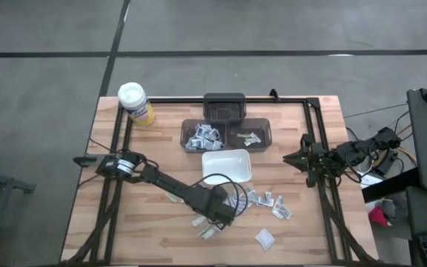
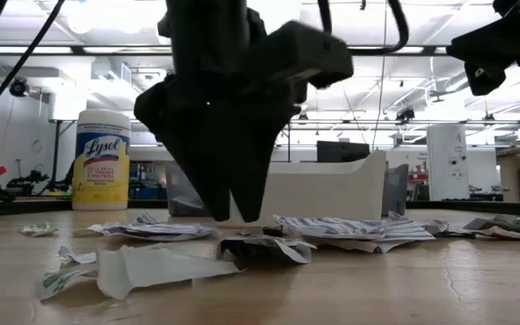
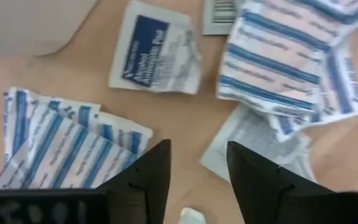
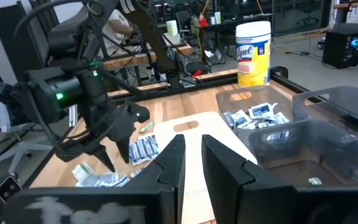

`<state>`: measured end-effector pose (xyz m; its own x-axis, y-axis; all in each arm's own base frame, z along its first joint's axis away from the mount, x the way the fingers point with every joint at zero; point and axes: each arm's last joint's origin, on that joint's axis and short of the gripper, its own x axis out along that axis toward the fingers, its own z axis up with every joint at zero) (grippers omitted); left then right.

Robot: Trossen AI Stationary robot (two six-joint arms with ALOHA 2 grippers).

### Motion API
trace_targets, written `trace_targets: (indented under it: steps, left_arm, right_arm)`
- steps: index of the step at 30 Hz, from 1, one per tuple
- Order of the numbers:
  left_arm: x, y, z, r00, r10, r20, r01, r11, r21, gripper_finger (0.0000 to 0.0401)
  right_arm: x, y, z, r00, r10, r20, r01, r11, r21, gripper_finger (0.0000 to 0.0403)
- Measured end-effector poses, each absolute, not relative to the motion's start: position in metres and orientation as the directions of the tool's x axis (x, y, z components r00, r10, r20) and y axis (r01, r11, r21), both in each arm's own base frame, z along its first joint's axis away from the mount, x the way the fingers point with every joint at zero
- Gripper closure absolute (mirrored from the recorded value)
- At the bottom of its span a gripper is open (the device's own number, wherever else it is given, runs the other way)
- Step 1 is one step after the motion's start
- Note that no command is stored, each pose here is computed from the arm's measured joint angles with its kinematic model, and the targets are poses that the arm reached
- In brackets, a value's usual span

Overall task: Pick & Place First Aid Supplies
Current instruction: Put the alcohol pad into the bottom left black bin

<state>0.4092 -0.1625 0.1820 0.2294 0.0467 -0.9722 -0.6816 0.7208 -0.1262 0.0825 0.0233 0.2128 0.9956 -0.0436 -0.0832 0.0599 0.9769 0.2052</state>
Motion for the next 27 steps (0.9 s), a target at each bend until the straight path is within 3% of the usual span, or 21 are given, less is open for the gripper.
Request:
trace_targets:
  steps: [27]
  left_arm:
    - [0.414,-0.163,0.166,0.207,-0.036,-0.978,-0.706,0.686,-0.175,0.0240]
  right_arm:
    - [0.082,0.023,0.213,0.996,-0.044,-0.082,0.059,0.982,0.180,0.0351]
